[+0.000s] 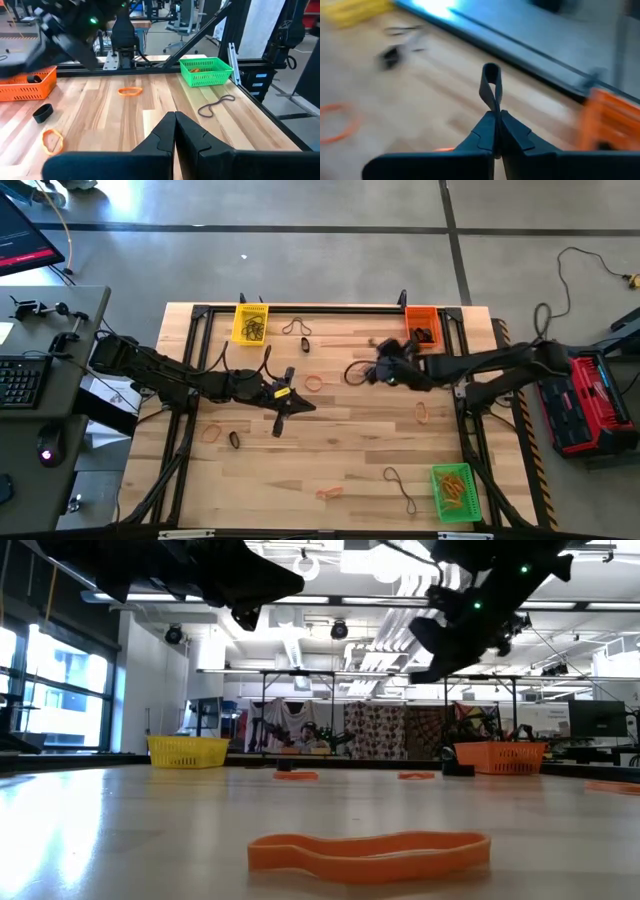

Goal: Sort rubber bands into baskets
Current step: Put the black rubber band into the orange bin

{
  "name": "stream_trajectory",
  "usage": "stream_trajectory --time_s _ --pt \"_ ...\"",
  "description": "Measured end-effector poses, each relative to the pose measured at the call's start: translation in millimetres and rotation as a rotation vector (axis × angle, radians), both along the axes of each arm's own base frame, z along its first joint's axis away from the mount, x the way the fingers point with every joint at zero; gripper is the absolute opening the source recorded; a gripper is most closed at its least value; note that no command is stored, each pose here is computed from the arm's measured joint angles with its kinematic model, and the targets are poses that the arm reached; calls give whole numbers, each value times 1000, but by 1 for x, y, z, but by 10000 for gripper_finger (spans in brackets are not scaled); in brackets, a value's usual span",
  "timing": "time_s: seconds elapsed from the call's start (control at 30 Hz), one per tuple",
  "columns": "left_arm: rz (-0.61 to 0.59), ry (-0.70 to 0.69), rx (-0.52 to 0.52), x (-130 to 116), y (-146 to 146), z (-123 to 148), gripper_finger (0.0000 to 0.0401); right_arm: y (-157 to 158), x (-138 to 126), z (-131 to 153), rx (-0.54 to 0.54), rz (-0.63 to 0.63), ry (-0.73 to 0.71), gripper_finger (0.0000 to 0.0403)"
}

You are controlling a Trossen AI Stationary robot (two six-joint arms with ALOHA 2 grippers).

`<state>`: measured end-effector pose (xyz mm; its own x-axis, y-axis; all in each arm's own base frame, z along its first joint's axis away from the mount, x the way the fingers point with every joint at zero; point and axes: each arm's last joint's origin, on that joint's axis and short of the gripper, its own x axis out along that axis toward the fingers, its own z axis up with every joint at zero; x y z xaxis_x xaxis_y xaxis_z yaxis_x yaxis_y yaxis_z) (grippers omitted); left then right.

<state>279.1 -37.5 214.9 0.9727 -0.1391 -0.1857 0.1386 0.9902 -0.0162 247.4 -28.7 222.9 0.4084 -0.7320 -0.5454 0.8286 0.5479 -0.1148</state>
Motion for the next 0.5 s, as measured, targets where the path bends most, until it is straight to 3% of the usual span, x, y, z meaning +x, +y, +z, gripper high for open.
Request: stream_trajectory --time_s 0.17,0.5 --pt "0 7 1 0 0 -1 0 -18 -27 2 -25 -209 38 1" --pt "-2 25 12 -1 0 -2 0 -54 -71 -37 20 -482 62 0"
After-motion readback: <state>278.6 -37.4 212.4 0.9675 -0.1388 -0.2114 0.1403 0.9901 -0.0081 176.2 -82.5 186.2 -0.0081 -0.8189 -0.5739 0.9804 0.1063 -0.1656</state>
